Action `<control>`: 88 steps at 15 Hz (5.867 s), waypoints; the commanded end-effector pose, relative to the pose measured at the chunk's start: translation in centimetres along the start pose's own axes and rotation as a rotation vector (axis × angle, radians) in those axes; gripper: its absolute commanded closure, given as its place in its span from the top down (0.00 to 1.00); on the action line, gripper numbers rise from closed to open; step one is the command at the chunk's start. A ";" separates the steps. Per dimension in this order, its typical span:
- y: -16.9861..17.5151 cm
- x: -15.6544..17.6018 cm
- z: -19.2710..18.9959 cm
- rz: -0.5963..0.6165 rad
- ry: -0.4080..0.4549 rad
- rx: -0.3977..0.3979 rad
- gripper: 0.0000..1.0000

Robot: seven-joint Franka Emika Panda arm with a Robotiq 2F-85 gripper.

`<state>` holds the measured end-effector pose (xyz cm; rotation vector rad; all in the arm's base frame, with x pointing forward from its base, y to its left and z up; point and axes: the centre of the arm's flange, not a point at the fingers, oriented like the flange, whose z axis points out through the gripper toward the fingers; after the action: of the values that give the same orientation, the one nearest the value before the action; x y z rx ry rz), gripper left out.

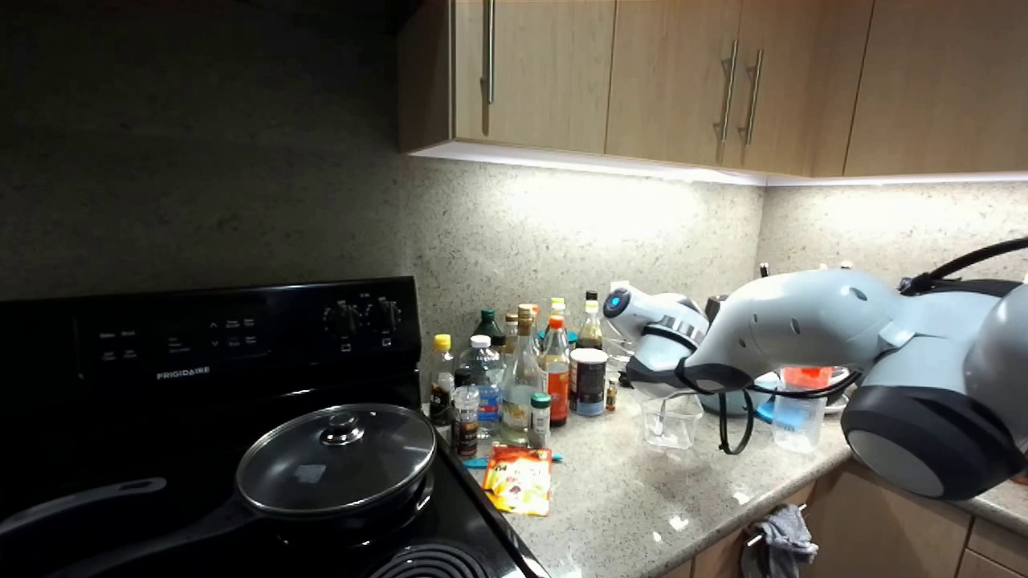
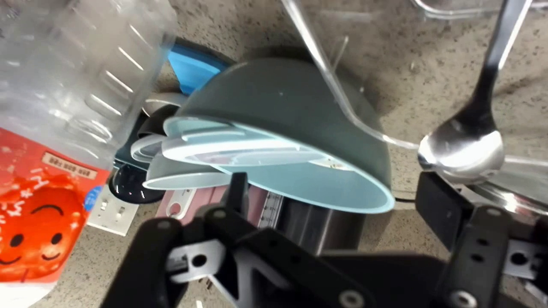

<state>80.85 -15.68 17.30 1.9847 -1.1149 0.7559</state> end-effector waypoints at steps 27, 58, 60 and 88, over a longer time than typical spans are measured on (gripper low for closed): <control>-0.6 -3.6 3.0 0.044 -0.283 -0.116 1.00; -0.4 -3.1 -3.6 0.094 -0.128 0.169 1.00; -0.2 -3.2 -4.8 0.121 -0.096 0.199 1.00; 2.2 -4.2 -3.4 0.483 -0.018 -0.028 1.00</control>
<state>80.88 -11.31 16.10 1.6319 -1.6124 1.0657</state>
